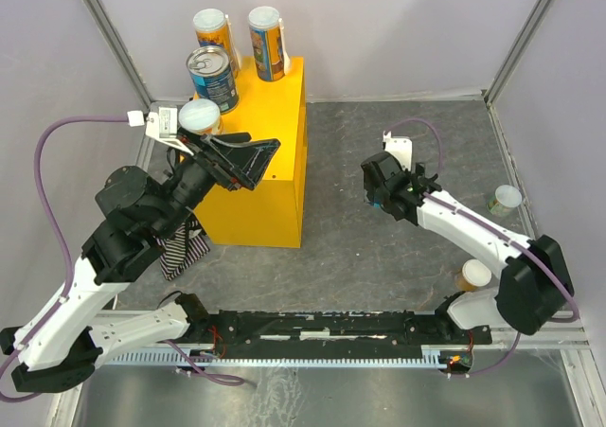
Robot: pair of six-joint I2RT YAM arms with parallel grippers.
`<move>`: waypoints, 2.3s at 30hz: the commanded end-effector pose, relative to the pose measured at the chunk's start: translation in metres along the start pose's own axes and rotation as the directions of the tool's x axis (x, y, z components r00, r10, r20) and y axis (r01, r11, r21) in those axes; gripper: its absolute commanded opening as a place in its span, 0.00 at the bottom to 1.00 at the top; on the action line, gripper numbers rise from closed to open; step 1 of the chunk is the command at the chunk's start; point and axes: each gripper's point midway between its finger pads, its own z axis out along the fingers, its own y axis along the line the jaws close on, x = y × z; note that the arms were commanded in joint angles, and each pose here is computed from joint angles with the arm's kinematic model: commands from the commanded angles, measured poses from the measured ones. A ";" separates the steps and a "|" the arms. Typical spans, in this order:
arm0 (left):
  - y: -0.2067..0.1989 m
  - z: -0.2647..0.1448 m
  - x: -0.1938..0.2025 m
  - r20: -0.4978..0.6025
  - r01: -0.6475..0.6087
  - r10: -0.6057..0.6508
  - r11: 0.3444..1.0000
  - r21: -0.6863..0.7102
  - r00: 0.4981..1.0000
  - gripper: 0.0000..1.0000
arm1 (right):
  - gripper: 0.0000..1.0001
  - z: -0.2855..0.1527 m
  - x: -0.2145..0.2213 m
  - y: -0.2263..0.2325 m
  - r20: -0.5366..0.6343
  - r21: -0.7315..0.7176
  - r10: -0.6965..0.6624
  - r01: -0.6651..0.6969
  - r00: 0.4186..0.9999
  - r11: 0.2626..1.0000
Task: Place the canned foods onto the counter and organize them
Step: Adjust the canned food at the center of the board.
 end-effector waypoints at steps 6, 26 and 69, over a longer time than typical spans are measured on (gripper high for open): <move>-0.005 -0.004 -0.010 0.011 0.002 -0.002 1.000 0.008 1.000 0.99 | 0.99 0.026 -0.012 0.018 -0.009 -0.026 0.051 -0.051 0.999 0.998; 0.005 0.002 -0.003 -0.024 -0.082 0.081 0.996 -0.032 0.996 0.99 | 0.99 0.075 -0.024 0.034 -0.059 -0.037 0.067 -0.070 0.996 0.997; -0.003 0.000 -0.001 -0.014 -0.066 0.067 0.998 0.024 0.998 0.99 | 0.52 0.029 0.013 0.079 -0.484 -0.307 0.810 -0.931 0.331 0.197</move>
